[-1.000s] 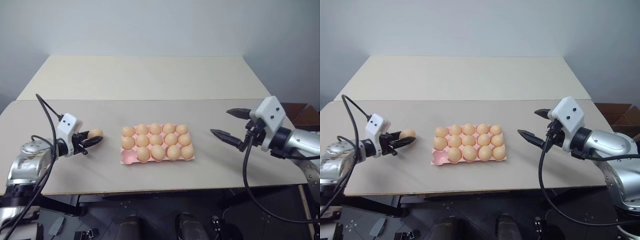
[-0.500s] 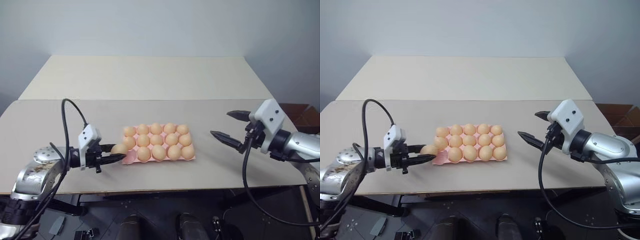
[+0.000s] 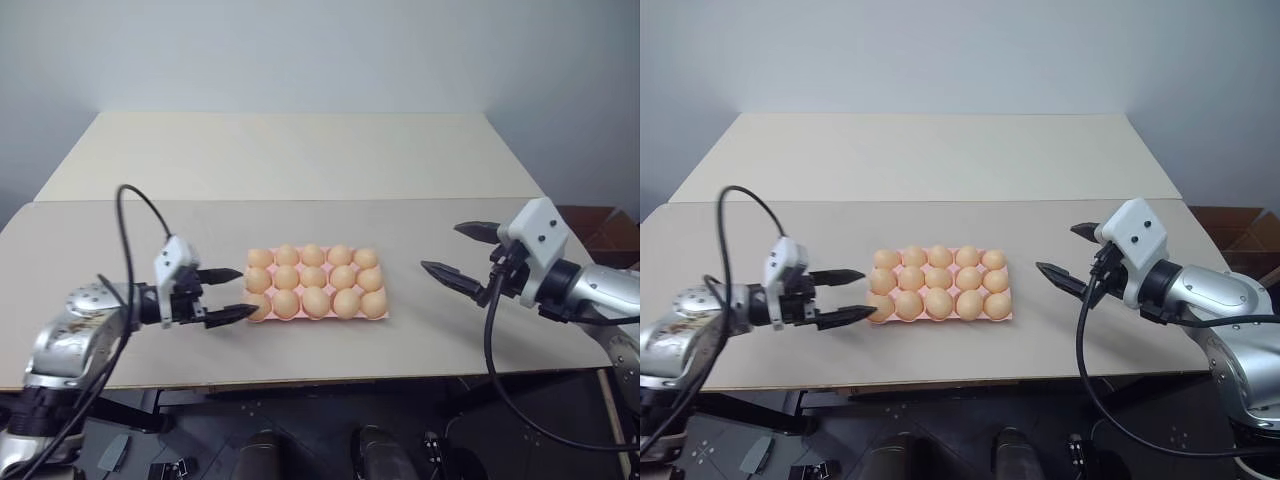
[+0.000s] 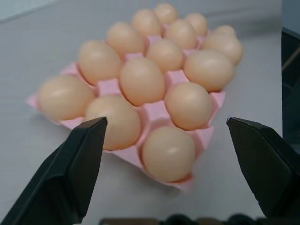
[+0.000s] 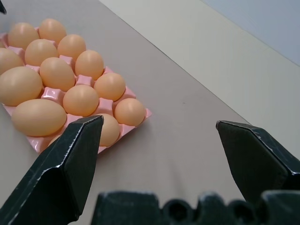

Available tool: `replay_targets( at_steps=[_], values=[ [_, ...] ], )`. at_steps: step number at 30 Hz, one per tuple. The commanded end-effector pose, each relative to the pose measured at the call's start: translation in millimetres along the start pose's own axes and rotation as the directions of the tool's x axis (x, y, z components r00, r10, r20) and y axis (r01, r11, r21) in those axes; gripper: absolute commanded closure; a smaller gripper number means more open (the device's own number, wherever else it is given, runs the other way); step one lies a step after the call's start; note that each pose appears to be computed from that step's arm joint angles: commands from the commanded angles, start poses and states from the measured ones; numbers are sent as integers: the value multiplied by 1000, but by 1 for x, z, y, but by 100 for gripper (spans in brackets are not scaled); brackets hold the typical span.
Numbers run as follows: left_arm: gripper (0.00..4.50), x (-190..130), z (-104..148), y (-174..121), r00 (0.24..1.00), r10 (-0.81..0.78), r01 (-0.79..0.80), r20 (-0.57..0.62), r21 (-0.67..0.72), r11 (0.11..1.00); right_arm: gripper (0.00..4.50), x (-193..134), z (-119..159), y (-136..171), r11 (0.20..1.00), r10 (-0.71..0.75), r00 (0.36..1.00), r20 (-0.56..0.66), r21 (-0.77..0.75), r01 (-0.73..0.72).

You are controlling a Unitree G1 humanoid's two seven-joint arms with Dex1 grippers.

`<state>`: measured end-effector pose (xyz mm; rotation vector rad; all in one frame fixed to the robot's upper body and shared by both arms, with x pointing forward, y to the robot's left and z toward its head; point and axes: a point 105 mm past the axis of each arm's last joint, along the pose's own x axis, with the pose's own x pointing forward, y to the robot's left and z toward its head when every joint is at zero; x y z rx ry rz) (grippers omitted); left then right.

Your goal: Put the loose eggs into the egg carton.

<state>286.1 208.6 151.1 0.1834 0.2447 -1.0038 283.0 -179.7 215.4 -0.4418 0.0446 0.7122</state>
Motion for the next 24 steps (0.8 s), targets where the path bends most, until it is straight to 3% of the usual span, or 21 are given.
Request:
replay_targets(
  at_steps=[1,7,11,24],
  values=[
    [2,-43,22,6,994,94,-96,63,43,994,0,-3,11,0,1000,-3,999,41,-27,4],
    [2,-110,11,9,969,247,-247,5,38,968,0,-6,7,7,996,90,994,57,-33,-88],
    [2,-133,3,6,962,270,-270,-40,0,963,0,-11,-4,11,989,145,989,28,-44,-144],
    [2,-135,10,-8,959,284,-284,-19,-4,959,0,-16,-4,14,982,182,983,30,-53,-180]
  ],
)
